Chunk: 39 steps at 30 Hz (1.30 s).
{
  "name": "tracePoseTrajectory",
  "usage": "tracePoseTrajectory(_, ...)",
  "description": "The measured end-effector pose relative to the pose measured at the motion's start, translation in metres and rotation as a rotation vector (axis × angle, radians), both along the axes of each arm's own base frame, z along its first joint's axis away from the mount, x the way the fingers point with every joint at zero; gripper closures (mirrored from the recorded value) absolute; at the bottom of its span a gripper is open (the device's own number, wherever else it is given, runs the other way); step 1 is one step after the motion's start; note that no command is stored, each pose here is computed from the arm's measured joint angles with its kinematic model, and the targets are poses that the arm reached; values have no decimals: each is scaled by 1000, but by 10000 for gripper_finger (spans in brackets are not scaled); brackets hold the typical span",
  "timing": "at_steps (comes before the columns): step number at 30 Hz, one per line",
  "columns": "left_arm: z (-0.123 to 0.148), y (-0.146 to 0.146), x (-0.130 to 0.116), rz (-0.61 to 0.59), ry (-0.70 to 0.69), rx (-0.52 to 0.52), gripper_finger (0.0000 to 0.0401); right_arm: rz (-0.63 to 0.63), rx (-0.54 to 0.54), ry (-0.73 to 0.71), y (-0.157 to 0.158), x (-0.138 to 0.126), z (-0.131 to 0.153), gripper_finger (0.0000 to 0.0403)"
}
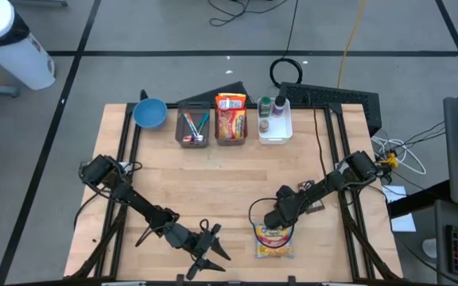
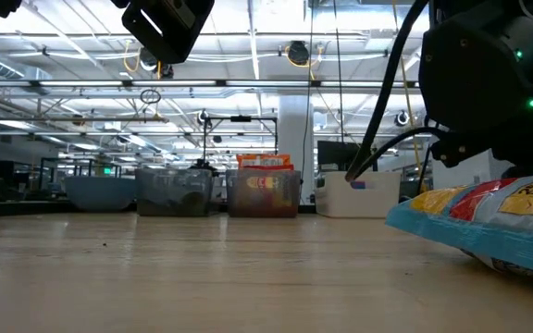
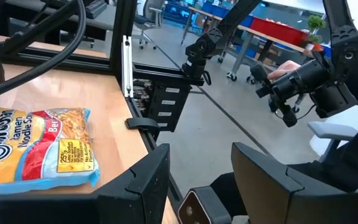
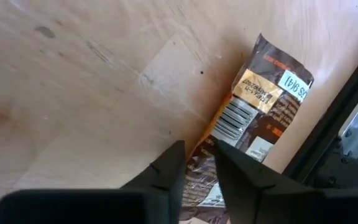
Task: Pick & Place Food Item
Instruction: Put the orange seasoning pack into the white bin
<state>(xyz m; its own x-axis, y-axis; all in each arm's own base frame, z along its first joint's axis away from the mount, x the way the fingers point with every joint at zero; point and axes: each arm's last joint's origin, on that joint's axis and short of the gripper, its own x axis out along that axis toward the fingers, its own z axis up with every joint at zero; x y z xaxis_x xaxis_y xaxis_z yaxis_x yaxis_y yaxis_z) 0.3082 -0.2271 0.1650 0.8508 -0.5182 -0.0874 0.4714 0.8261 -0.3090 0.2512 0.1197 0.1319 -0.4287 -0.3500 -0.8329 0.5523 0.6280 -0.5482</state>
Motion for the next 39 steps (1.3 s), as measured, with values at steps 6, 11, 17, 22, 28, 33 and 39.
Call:
tracePoseTrajectory(6,0,0,0,0,0,0,219,15,15,10,0,0,0,394)
tracePoseTrajectory(11,0,0,0,0,0,0,219,42,49,32,0,0,0,401)
tracePoseTrajectory(17,0,0,0,0,0,0,219,78,72,34,0,0,4,402)
tracePoseTrajectory(22,0,0,0,1,0,0,219,125,56,-12,2,9,18,402)
tracePoseTrajectory(28,0,0,0,1,0,1,219,162,30,-57,3,21,38,403)
tracePoseTrajectory(33,0,-1,0,-13,2,-2,219,157,5,28,-1,16,41,403)
tracePoseTrajectory(39,0,-1,0,-16,3,-4,219,192,55,94,4,4,54,377)
